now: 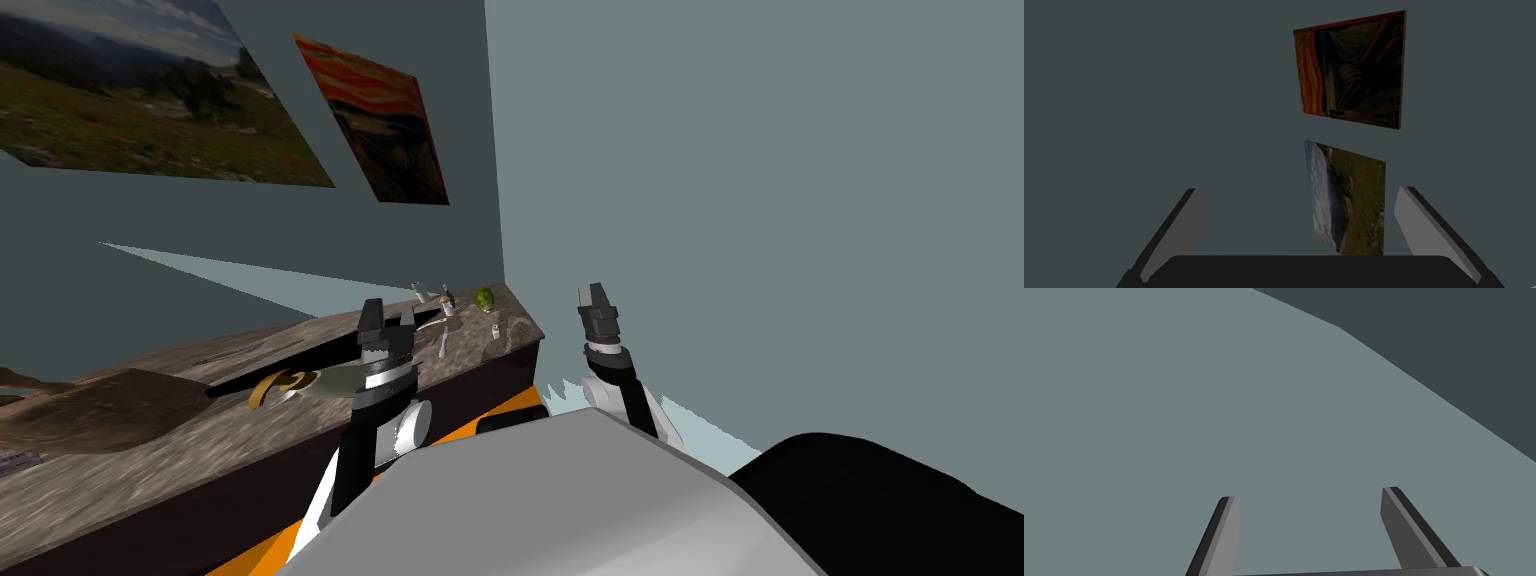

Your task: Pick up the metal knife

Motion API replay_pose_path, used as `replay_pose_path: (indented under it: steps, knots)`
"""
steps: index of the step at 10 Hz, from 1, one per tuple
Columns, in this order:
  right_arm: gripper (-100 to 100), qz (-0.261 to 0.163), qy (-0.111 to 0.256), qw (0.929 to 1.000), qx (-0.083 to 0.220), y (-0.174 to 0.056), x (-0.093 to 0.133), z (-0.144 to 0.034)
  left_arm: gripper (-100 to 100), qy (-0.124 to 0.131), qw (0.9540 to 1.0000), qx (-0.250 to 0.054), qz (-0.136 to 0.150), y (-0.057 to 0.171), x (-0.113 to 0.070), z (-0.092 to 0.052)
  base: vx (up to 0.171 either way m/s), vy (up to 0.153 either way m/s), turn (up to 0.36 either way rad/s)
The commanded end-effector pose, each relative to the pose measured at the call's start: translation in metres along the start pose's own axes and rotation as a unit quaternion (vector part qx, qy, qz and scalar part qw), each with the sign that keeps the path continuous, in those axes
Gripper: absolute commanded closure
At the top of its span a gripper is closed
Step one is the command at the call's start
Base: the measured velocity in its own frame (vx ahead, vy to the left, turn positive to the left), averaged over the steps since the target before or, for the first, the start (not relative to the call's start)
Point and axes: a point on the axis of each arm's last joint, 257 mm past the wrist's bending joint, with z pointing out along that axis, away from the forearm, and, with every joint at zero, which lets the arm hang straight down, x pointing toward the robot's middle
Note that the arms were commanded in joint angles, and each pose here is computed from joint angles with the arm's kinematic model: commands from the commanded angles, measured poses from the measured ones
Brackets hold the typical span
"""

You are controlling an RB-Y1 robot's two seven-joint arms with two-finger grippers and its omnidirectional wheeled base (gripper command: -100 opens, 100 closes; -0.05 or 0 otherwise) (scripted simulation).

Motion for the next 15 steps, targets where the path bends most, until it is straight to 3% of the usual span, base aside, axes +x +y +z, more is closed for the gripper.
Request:
replay_pose_path:
  steps: [1,5,8,11,15]
  knots:
    - [0,0.0,0.0,1.0,0.0,0.0,0.0,0.0,-100,0.017,0.9999,0.0,0.005,0.0,0.002,-0.002,-0.031,0.021,-0.069]
    - [0,0.0,0.0,1.0,0.0,0.0,0.0,0.0,-100,0.065,0.9977,-0.013,0.017,0.007,0.002,-0.016,-0.107,0.061,-0.139]
    - [0,0.0,0.0,1.0,0.0,0.0,0.0,0.0,-100,0.099,0.994,-0.042,0.022,0.019,-0.006,-0.033,-0.195,0.087,-0.27]
    - [0,0.0,0.0,1.0,0.0,0.0,0.0,0.0,-100,0.129,0.9878,-0.085,0.02,0.034,-0.018,-0.054,-0.19,0.095,-0.299]
    - [0,0.0,0.0,1.0,0.0,0.0,0.0,0.0,-100,0.15,0.9789,-0.137,0.02,0.05,-0.031,-0.079,-0.13,0.045,-0.233]
